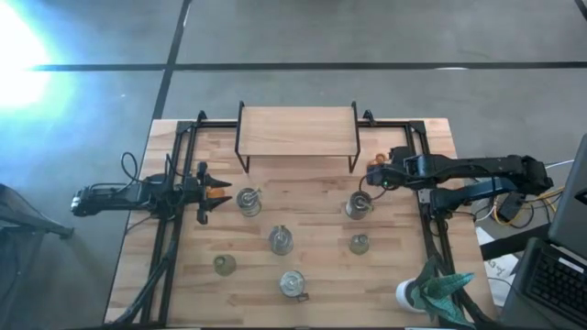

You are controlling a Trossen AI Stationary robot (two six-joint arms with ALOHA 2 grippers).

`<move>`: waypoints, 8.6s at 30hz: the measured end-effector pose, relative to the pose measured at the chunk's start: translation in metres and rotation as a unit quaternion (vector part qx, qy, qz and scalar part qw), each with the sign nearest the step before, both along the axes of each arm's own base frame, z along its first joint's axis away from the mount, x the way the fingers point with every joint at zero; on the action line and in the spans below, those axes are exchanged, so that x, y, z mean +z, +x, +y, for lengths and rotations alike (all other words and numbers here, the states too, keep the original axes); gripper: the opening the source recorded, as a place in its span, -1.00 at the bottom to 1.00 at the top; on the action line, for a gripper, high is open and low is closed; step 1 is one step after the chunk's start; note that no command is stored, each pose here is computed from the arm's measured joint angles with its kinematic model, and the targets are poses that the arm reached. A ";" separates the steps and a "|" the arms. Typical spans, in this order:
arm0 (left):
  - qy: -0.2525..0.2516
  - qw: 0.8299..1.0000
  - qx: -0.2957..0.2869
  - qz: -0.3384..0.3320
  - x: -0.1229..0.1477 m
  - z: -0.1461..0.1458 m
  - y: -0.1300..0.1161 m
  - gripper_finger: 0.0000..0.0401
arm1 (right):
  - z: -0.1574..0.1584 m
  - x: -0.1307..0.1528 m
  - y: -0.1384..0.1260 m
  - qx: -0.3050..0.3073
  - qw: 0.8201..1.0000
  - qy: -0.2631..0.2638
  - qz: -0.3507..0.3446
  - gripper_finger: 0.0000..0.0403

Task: Pick & Place candle stick holders
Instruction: Put the right orange candle holder on the top right side of the shelf

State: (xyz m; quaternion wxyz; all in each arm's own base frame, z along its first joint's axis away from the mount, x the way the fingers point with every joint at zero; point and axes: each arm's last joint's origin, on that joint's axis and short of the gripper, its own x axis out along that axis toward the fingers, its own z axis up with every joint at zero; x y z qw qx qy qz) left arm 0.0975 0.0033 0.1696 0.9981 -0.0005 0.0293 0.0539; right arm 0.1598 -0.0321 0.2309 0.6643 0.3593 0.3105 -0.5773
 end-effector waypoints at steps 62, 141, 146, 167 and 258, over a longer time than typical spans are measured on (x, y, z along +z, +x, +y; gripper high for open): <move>0.000 1.000 0.000 0.000 0.000 0.000 0.000 -0.03 | 0.017 -0.121 -0.022 0.058 0.972 -0.225 -0.026 0.61; 0.000 1.000 0.000 0.000 0.000 0.000 0.000 -0.03 | -0.053 -0.097 -0.005 0.040 0.975 -0.216 -0.013 -0.39; 0.000 1.000 0.000 0.000 0.000 0.000 0.000 -0.03 | -0.053 -0.098 -0.006 0.035 0.976 -0.213 -0.016 -0.40; 0.000 1.000 0.000 0.000 0.000 0.000 0.000 -0.03 | -0.049 0.001 -0.016 0.075 0.963 -0.260 0.007 -0.40; 0.000 1.000 0.000 0.000 0.000 0.000 0.000 -0.03 | -0.202 0.037 0.092 0.335 0.916 -0.209 -0.070 -0.32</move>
